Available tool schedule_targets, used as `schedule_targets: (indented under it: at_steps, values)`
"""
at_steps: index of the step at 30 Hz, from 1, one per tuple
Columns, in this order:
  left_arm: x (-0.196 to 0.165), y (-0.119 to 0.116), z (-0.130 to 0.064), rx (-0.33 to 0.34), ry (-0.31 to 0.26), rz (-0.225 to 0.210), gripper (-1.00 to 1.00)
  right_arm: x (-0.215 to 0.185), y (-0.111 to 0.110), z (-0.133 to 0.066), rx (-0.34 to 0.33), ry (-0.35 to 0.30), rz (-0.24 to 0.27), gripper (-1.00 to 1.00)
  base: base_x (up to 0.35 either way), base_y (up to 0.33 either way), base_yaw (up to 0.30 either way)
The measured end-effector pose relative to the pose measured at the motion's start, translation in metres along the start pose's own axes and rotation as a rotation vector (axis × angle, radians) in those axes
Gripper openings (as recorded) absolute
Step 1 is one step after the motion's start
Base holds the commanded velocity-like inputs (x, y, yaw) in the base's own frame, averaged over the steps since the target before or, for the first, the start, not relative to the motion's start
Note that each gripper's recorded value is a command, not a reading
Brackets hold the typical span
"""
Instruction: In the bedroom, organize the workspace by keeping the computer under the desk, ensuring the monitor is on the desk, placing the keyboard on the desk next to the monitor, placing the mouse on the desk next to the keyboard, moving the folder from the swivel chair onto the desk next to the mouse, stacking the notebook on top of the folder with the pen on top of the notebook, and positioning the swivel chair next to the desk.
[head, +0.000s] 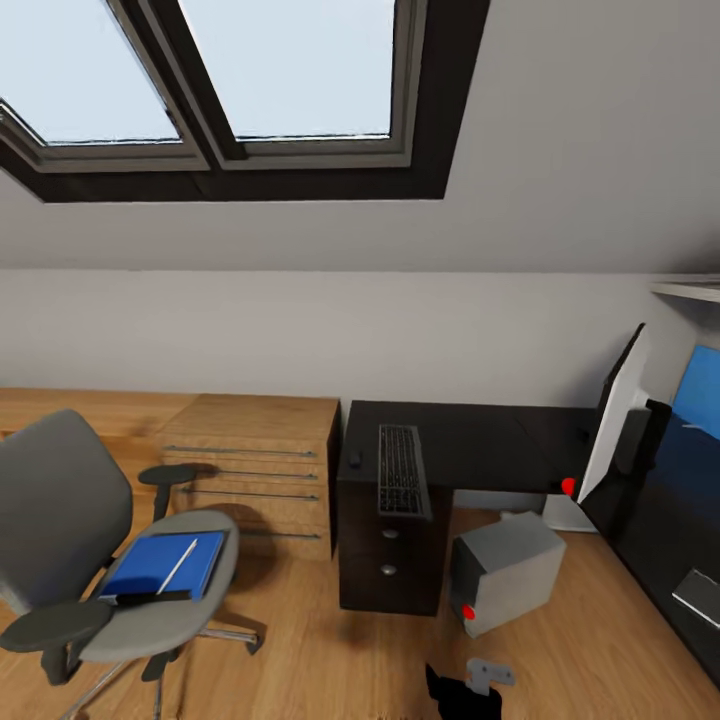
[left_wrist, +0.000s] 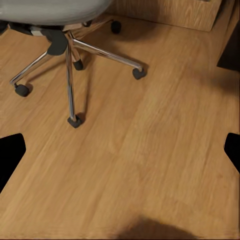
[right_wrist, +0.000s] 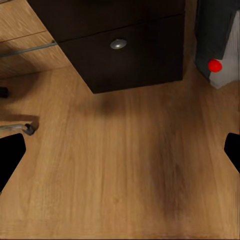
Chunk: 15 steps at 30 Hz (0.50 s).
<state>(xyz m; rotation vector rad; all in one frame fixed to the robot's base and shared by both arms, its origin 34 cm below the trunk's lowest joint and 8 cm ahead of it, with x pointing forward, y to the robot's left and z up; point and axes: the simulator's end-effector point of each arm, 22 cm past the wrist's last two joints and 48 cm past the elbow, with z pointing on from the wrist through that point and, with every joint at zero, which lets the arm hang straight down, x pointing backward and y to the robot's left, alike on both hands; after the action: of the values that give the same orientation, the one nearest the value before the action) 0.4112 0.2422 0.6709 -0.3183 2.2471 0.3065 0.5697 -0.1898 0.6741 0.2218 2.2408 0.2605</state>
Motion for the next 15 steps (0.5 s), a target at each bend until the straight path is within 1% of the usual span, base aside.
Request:
schedule_targets:
  at_steps: [5, 7, 10, 15]
  values:
    - [-0.003, 0.001, -0.005, -0.001, 0.005, 0.002, 1.00, -0.005, 0.002, -0.005, -0.001, -0.002, 0.000, 1.00, -0.313, -0.147, 0.017]
    - [-0.004, 0.002, -0.007, -0.002, 0.006, 0.002, 1.00, -0.005, 0.004, -0.007, -0.002, 0.000, 0.000, 1.00, -0.176, -0.102, 0.090]
    - [-0.006, 0.004, -0.009, -0.003, 0.007, 0.003, 1.00, -0.005, 0.007, -0.009, -0.003, 0.003, 0.001, 1.00, -0.074, -0.043, 0.116]
    - [-0.008, 0.006, -0.013, -0.005, 0.011, 0.005, 1.00, -0.006, 0.008, -0.012, -0.003, 0.009, 0.003, 1.00, -0.014, -0.008, 0.107]
